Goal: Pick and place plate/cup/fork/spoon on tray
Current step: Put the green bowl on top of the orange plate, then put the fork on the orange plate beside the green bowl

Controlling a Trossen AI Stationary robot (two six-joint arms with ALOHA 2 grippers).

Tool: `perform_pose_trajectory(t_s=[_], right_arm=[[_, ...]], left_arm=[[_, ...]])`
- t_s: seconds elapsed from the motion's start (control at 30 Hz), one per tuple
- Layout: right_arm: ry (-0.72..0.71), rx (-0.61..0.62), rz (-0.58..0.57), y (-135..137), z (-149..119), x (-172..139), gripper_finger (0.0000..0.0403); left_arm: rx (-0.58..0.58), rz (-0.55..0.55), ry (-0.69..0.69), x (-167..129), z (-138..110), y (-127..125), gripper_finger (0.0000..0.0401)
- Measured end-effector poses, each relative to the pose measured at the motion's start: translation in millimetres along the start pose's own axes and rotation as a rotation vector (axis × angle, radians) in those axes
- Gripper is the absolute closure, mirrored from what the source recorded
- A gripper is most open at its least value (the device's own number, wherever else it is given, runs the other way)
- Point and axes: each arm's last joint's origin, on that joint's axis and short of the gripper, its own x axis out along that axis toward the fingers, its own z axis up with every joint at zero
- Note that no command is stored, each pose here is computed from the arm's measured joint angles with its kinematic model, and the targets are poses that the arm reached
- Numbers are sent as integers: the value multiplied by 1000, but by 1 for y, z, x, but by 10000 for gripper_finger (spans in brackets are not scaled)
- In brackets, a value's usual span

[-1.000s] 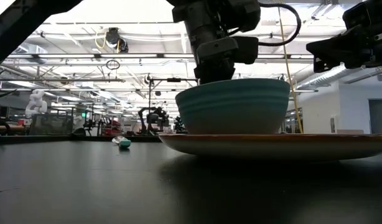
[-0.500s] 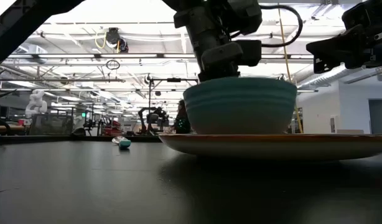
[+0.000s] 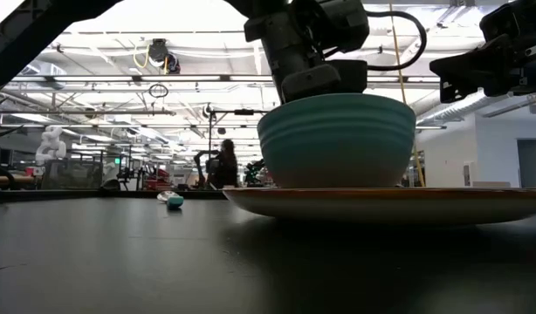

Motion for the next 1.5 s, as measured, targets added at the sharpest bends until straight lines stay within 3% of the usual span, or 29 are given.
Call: perform_pose_trajectory(t_s=[0.43,0.87,1.13,1.5], right_arm=[[-1,0,0,0,0,0,403],[-1,0,0,0,0,0,403],[-1,2,0,0,0,0,403],[0,3,0,0,0,0,403]], left_arm=[[39,143,6,1,2,-19,280],[42,132,-15,1,4,-24,276],[64,-1,-46,-12,11,-18,276],[71,30,-27,-33,16,-17,276]])
